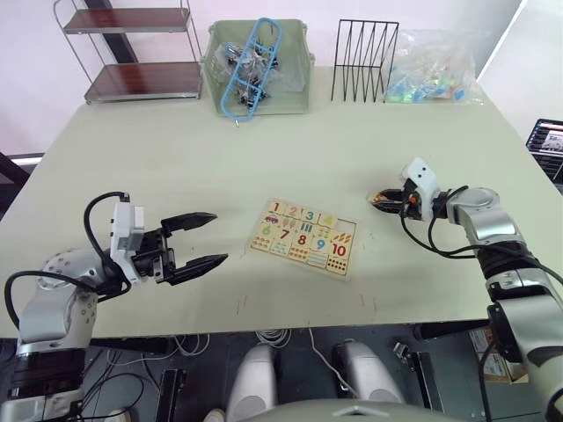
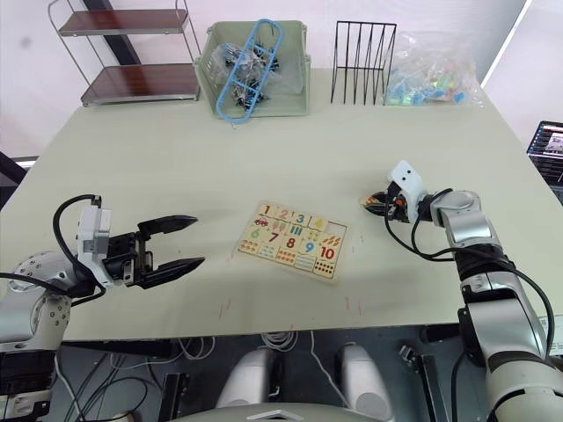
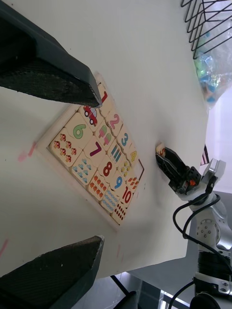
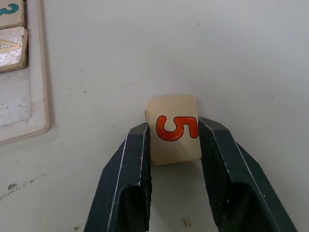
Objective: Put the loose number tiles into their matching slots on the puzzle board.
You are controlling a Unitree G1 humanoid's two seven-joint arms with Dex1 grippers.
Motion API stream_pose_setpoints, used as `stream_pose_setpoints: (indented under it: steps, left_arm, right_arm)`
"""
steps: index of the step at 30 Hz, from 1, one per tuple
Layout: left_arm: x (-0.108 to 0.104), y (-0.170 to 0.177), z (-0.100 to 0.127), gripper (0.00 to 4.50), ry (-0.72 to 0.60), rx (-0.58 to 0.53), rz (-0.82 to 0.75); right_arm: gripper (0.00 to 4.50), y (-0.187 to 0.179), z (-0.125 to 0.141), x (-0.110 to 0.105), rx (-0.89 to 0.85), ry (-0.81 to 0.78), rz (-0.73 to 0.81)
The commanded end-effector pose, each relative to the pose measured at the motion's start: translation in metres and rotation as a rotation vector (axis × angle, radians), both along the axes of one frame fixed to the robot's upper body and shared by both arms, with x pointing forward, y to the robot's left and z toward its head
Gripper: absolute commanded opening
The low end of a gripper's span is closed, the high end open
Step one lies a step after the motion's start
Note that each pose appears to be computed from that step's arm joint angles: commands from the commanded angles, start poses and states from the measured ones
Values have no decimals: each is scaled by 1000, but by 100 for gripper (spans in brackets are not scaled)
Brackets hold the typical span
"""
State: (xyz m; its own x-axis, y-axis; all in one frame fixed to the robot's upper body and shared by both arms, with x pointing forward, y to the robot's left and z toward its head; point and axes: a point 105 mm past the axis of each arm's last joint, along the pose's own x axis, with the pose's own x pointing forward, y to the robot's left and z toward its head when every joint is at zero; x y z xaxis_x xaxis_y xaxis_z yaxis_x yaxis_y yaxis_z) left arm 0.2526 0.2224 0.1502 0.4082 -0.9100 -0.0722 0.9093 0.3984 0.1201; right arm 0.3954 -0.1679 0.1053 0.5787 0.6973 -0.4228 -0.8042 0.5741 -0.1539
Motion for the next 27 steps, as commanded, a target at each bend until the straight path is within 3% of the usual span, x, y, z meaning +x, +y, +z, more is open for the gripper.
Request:
stream_pose_setpoints:
  steps: [1, 15, 22, 27]
  left_arm:
    - [-1, -2, 9, 450, -36, 12, -15]
    - [-2, -1, 6, 450, -30, 18, -15]
    - [0, 6, -1, 450, -44, 81, 3]
    - [-1, 8, -1, 450, -47, 92, -2]
  right_arm:
    - [86, -1, 13, 1, -29, -68, 1]
    - [86, 8, 41, -25, -101, -34, 19]
    - [86, 36, 47, -52, -198, 40, 108]
    - [86, 49, 52, -57, -227, 94, 96]
